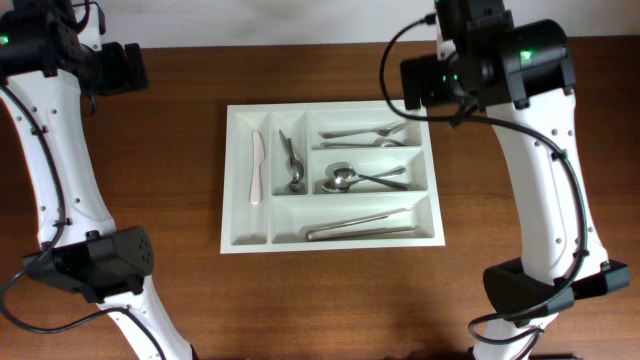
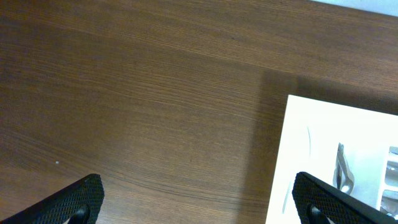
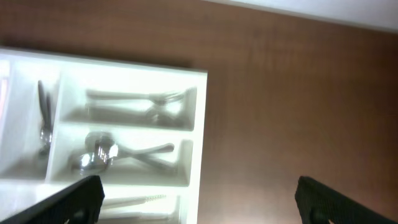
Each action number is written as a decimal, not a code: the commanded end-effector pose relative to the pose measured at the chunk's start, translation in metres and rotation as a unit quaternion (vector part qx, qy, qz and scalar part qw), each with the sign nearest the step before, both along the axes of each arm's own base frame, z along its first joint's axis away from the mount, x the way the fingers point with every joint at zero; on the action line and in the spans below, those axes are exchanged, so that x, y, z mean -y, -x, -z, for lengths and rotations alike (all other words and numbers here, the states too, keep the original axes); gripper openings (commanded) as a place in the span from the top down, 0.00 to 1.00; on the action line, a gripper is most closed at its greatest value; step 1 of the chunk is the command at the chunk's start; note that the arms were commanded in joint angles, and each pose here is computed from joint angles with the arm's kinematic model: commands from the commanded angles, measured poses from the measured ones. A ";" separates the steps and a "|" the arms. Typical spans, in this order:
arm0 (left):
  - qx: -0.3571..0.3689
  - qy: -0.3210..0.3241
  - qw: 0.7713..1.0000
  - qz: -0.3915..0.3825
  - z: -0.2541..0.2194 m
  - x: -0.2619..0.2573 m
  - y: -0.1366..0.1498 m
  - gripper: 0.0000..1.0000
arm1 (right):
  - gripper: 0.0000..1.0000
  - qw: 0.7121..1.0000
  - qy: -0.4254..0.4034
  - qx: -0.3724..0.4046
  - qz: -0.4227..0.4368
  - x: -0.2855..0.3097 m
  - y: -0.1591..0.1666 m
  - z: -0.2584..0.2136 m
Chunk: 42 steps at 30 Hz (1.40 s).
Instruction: Pack container
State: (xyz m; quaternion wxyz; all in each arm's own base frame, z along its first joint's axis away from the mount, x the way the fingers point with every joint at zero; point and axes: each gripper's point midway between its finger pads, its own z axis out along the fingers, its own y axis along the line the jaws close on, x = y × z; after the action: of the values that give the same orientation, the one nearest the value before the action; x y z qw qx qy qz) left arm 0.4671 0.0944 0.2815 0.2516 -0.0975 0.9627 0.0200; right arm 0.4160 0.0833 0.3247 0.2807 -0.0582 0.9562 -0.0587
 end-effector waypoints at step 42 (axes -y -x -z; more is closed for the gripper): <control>0.010 0.001 1.000 -0.004 -0.008 -0.001 0.002 0.01 | 0.01 0.995 0.012 0.095 -0.037 -0.004 0.170 -0.078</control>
State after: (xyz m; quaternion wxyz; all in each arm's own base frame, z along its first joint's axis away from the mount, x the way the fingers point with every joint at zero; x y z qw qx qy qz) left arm 0.4671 0.0944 0.2815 0.2516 -0.0975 0.9627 0.0199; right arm 0.2431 0.0911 0.4052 0.3733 -0.0975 0.9212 -0.0501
